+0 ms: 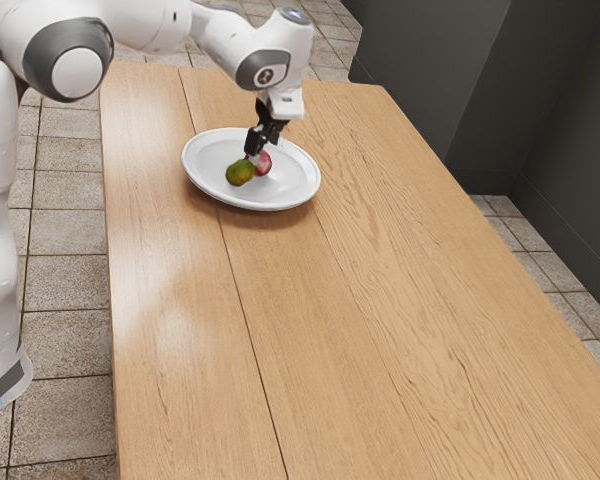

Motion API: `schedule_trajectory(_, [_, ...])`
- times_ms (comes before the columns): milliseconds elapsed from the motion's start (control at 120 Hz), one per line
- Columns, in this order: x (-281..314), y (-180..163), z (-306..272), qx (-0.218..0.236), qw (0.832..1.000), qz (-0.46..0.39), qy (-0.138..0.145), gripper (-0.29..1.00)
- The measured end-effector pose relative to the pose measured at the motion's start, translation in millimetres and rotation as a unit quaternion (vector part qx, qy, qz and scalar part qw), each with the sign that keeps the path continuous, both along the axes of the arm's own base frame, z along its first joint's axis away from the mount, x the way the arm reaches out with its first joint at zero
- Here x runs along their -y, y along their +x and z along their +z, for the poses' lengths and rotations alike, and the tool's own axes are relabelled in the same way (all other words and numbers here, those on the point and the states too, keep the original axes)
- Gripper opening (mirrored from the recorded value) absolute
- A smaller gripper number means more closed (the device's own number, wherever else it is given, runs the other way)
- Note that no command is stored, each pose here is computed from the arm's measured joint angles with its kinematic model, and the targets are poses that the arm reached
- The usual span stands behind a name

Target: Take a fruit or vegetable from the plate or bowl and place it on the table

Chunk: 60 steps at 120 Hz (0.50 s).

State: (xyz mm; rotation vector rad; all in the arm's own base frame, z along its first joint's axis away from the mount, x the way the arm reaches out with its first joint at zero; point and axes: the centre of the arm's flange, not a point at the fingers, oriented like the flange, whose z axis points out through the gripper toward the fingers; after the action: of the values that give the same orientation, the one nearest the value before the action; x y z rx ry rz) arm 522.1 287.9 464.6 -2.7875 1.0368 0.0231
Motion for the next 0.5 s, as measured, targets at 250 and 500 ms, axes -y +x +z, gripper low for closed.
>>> schedule_trajectory(250, [2, 6, -16, -0.012, 1.0, 0.002, -0.009, 0.69])
schedule_trajectory(500, [-8, -1, -18, -0.015, 1.0, 0.019, -0.018, 0.51])
